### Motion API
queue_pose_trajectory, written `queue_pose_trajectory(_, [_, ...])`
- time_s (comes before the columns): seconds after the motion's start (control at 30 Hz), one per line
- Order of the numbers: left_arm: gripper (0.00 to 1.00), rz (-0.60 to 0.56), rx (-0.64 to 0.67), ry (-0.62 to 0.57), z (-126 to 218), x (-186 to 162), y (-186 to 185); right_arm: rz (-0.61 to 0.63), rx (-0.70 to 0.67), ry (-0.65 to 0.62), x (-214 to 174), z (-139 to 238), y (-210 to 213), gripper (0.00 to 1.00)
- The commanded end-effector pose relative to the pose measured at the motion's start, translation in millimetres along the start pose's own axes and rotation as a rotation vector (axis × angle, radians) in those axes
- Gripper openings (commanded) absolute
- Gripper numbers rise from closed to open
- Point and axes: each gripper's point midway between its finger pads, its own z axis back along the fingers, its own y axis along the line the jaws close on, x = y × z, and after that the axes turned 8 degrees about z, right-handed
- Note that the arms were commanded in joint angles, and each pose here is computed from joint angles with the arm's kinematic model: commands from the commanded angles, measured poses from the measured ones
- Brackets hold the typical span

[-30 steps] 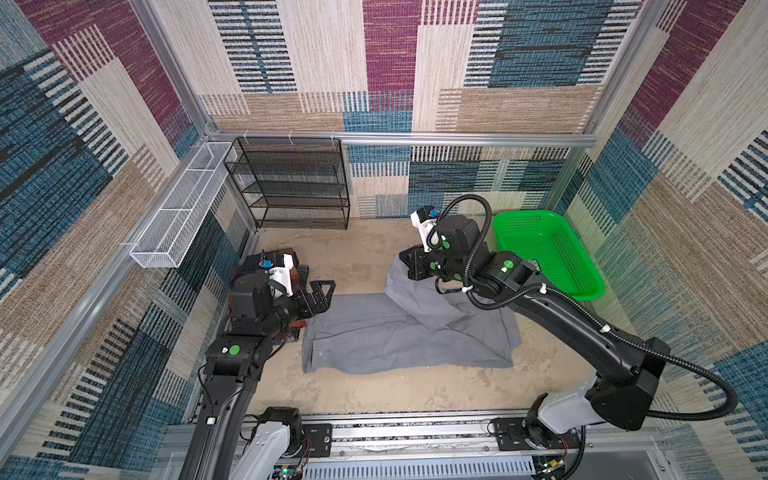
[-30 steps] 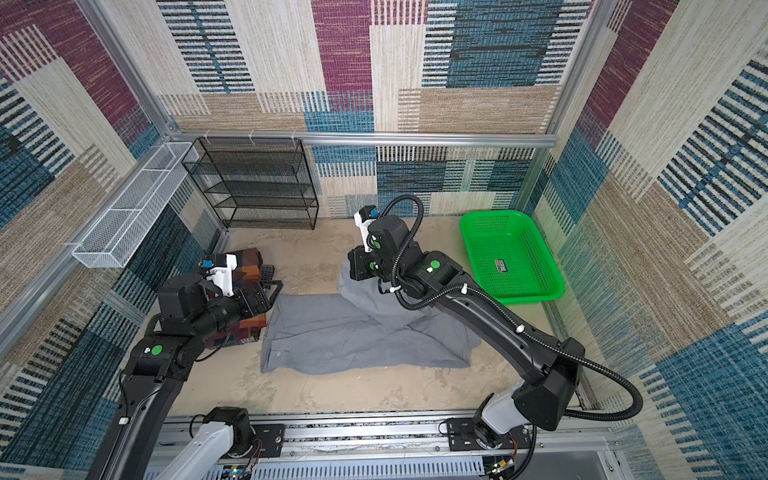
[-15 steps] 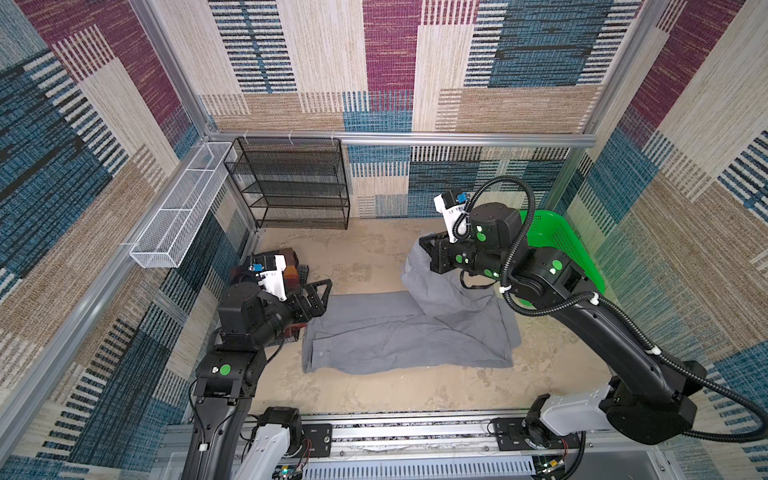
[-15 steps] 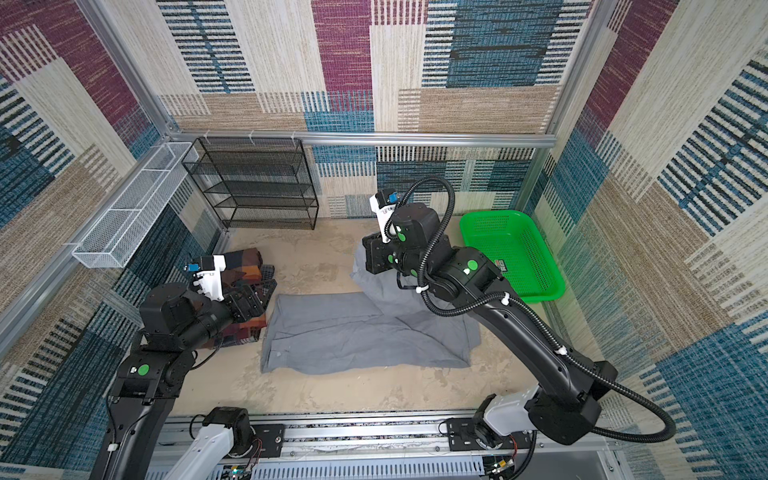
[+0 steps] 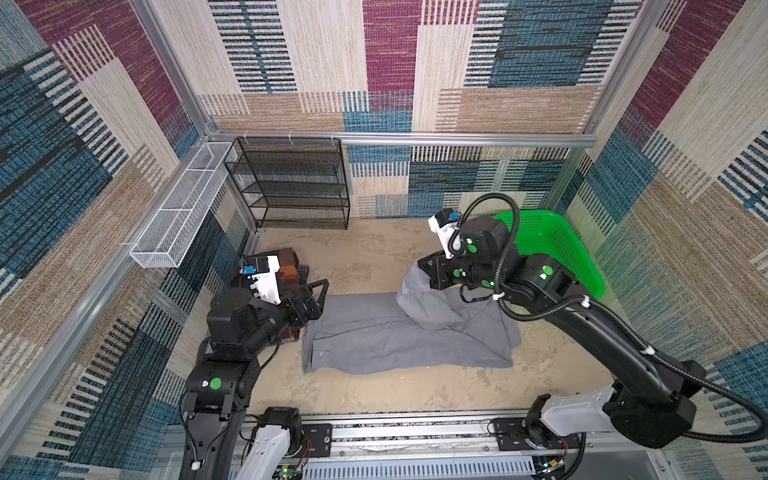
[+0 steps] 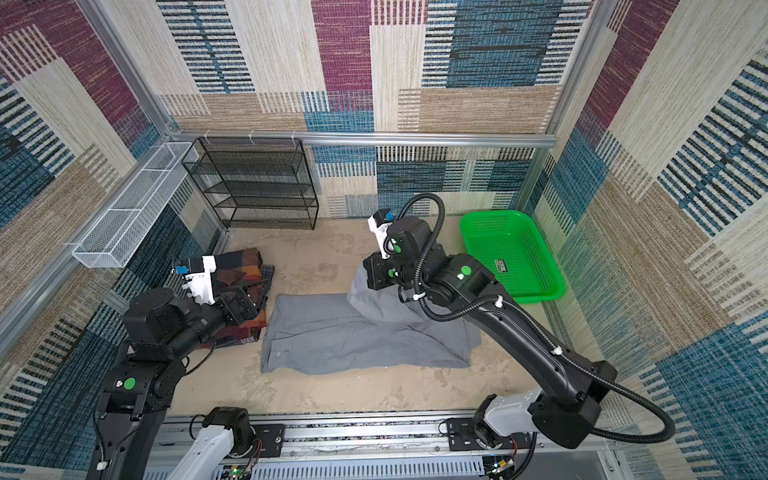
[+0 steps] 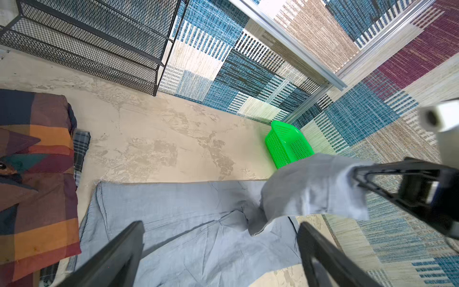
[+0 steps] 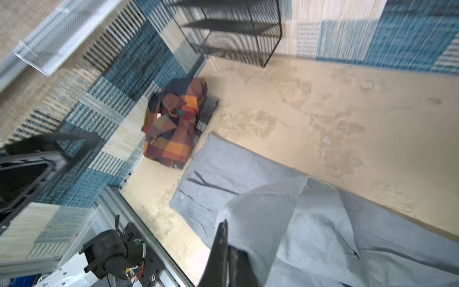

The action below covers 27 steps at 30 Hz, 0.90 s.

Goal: Fold and stack the long sleeve shirts
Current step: 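Lay the folded end down on the shirt and release with the right gripper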

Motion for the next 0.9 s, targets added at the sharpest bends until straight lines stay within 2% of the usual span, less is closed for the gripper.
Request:
queue_pose_trajectory(0.0, [0.99, 0.011, 0.046, -0.003, 2, -2, 9, 0.043, 0.116, 0.011, 4, -24, 23, 0.00])
queue_pose_trajectory(0.43, [0.99, -0.035, 0.164, -0.029, 12, -4, 30, 0.142, 0.212, 0.242, -38, -160, 63, 0.00])
queue_pose_trajectory(0.77, [0.99, -0.023, 0.153, -0.019, 10, -11, 32, 0.186, 0.267, 0.379, -73, -225, 86, 0.00])
queue_pose_trajectory(0.87, [0.99, -0.020, 0.158, -0.012, 9, -14, 35, 0.184, 0.286, 0.413, -85, -234, 92, 0.15])
